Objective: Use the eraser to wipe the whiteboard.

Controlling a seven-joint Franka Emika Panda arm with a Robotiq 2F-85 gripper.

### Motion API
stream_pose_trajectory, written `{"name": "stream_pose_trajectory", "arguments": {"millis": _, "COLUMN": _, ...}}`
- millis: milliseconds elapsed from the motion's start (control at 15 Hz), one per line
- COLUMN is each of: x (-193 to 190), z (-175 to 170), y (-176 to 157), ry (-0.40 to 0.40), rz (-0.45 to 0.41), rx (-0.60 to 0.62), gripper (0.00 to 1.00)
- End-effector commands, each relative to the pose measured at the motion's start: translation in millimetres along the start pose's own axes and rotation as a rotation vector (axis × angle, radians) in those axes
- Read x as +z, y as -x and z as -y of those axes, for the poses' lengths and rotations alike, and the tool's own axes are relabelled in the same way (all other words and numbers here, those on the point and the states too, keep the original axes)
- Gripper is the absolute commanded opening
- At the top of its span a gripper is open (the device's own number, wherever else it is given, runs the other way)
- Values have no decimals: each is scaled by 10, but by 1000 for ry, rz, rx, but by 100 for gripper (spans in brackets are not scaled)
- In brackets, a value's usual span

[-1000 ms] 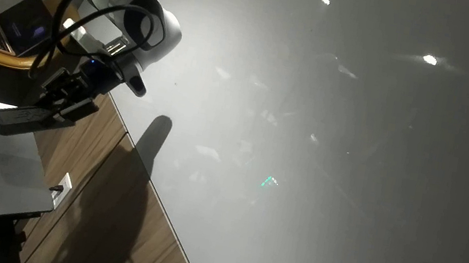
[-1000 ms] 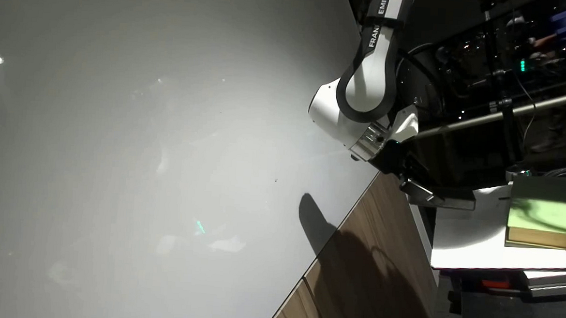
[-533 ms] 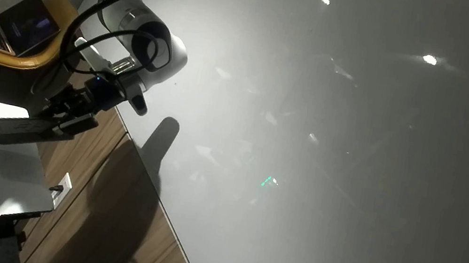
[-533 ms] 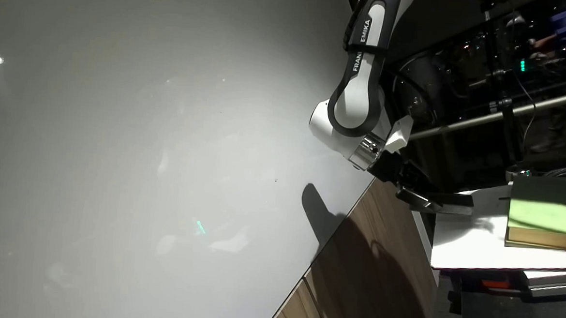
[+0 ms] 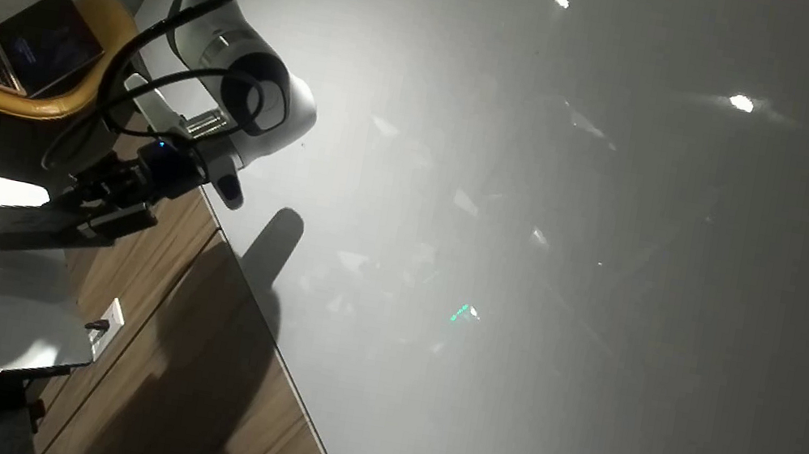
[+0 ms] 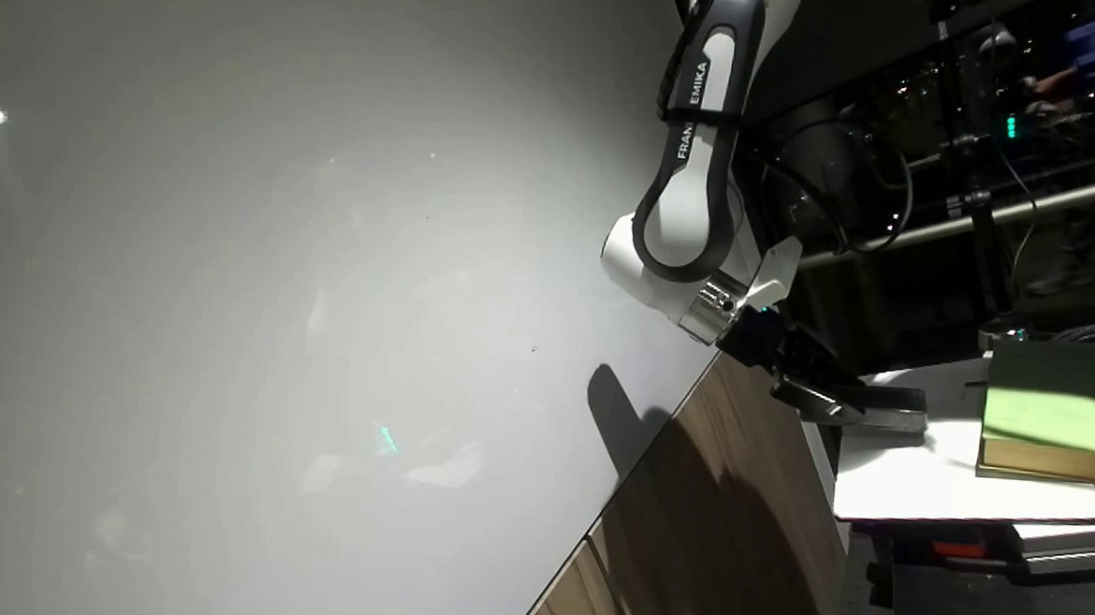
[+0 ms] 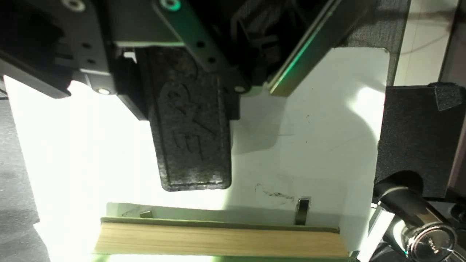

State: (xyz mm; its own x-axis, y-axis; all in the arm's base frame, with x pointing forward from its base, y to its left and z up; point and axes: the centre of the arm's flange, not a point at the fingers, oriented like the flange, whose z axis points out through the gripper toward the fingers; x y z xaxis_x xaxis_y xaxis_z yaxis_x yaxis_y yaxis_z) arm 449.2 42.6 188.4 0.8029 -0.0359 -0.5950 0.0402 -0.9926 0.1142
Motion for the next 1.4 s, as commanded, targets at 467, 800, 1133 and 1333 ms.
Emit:
{"name": "stream_pose_trajectory", "arguments": {"millis": 467, "x": 40, "z": 3, "y": -28, "ry": -9, "rz": 67, "rx": -18, "gripper": 96}}
{"name": "stream_pose_trajectory", "arguments": {"millis": 800, "x": -70, "z": 1, "y": 54, "ry": -24, "rz": 54, "rx": -42, "gripper": 100}}
{"name": "stream_pose_trajectory", "arguments": {"millis": 1133, "x": -718, "z": 117, "y": 535, "ry": -34, "rz": -145, "rx": -147, "gripper": 100}}
{"name": "stream_pose_trajectory", "arguments": {"millis": 1333, "x": -1242, "z": 162, "y": 905, "ry": -2, "rz": -288, "rx": -221, "gripper": 100}}
